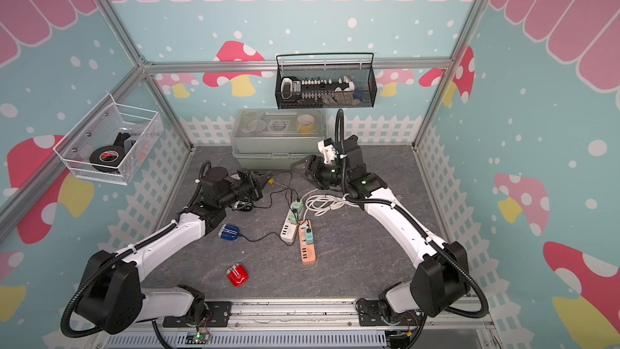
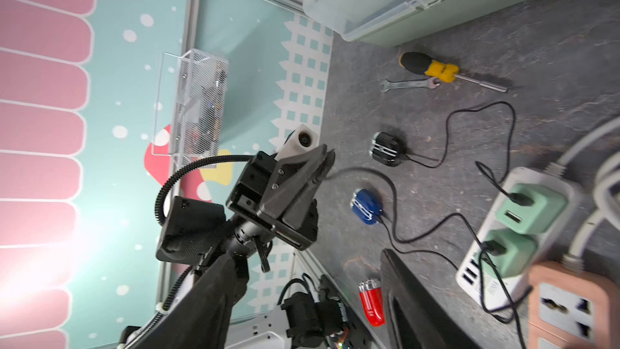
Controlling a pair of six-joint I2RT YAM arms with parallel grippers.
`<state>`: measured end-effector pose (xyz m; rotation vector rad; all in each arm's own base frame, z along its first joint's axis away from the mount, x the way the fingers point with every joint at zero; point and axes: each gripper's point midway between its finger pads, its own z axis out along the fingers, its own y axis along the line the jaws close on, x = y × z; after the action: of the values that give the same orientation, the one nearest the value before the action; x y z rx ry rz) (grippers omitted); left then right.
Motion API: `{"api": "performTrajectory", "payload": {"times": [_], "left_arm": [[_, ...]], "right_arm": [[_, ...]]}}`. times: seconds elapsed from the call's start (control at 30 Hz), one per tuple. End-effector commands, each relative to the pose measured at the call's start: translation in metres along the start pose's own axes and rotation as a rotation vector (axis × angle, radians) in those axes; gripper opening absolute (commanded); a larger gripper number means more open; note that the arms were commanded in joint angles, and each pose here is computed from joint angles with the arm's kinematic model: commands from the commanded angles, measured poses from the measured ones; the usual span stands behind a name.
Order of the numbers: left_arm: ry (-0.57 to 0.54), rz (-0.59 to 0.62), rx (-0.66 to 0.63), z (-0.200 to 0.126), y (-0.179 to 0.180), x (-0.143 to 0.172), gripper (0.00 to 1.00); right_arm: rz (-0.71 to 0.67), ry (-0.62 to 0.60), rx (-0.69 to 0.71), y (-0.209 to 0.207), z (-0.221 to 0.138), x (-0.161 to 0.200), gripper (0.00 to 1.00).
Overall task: Charge the electric shaver
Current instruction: Pick up the charging cable from the center of the board.
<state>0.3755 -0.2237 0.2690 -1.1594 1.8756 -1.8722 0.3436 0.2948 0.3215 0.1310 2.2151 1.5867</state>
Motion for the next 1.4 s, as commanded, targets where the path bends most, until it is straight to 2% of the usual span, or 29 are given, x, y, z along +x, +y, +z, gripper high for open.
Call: {"api": "performTrajectory", "payload": {"times": [0.0, 0.1, 0.27, 0.37, 0.47, 0.63, 0.87, 1.27, 1.37], "left_arm": [[0.165, 0.222, 0.089, -0.004, -0.040, 0.038, 0.00], [0.149, 0.309, 0.055, -0.003, -0.038, 0.036, 0.00], [0.127, 0.363, 0.064, 0.004, -0.033, 0.028, 0.00], [0.125, 0.379, 0.074, 0.008, -0.032, 0.026, 0.00], [0.128, 0.397, 0.066, 0.009, -0.031, 0.026, 0.00], [0.158, 0.403, 0.054, 0.012, -0.028, 0.031, 0.00], [0.172, 0.402, 0.037, 0.013, -0.025, 0.032, 0.00], [0.170, 0.388, 0.028, 0.018, -0.022, 0.029, 0.00], [0.168, 0.386, 0.029, 0.019, -0.022, 0.028, 0.00]], "right_arm": [[0.103, 0.050, -0.154, 0.028, 0.017, -0.009, 0.65], [0.202, 0.039, -0.224, 0.037, 0.020, -0.010, 0.59], [0.314, 0.034, -0.175, 0.021, 0.011, 0.014, 0.52], [0.347, 0.002, -0.135, 0.009, 0.001, 0.022, 0.52], [0.382, -0.008, -0.155, 0.010, -0.001, 0.023, 0.52], [0.384, 0.000, -0.185, 0.016, 0.014, 0.024, 0.50], [0.390, -0.002, -0.230, 0.022, 0.038, 0.011, 0.38], [0.408, 0.018, -0.231, 0.015, 0.047, 0.013, 0.18], [0.417, 0.027, -0.218, 0.009, 0.049, 0.016, 0.17]]}}
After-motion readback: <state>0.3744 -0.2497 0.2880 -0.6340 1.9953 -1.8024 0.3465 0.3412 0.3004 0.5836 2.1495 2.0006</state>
